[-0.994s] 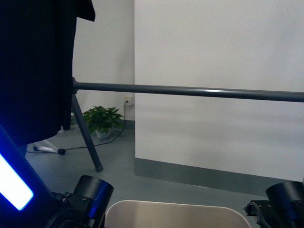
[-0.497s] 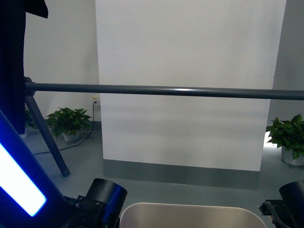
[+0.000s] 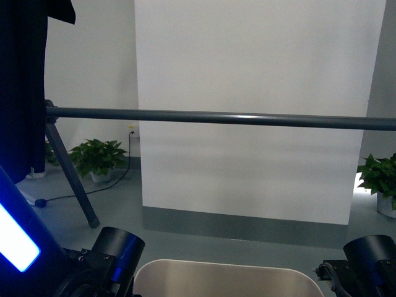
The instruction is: Move hamper under clothes hanger
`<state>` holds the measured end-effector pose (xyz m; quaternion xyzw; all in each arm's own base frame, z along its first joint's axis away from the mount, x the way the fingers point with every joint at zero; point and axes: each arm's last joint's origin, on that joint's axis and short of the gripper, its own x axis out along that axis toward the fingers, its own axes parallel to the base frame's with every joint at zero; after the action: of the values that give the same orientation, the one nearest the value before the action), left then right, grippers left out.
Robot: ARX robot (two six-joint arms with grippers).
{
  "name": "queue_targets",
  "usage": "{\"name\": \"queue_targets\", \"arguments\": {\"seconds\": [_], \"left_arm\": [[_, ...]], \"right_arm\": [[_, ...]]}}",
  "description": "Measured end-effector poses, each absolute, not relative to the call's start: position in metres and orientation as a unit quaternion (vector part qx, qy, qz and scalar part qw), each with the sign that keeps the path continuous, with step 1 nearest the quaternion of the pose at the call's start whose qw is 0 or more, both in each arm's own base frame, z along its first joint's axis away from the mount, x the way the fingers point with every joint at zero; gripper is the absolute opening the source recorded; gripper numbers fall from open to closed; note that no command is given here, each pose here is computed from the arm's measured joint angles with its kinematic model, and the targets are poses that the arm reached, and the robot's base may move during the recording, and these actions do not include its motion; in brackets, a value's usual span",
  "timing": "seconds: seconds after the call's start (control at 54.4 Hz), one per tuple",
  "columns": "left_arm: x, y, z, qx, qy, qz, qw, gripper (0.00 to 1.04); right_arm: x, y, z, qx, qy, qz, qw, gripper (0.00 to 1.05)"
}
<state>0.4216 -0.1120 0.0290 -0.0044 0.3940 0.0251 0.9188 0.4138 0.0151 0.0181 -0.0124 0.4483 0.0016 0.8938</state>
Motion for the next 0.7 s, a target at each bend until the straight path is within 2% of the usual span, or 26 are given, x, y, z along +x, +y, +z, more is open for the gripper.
{"name": "queue_targets", "arguments": {"seconds": [0.699], "left_arm": [[0.4206, -0.1157, 0.029, -0.004, 0.394, 0.02, 0.919, 0.04]], "right_arm": [[0.4139, 0.0106, 0.0181, -0.012, 0.448, -0.007, 0.894, 0.03]]}}
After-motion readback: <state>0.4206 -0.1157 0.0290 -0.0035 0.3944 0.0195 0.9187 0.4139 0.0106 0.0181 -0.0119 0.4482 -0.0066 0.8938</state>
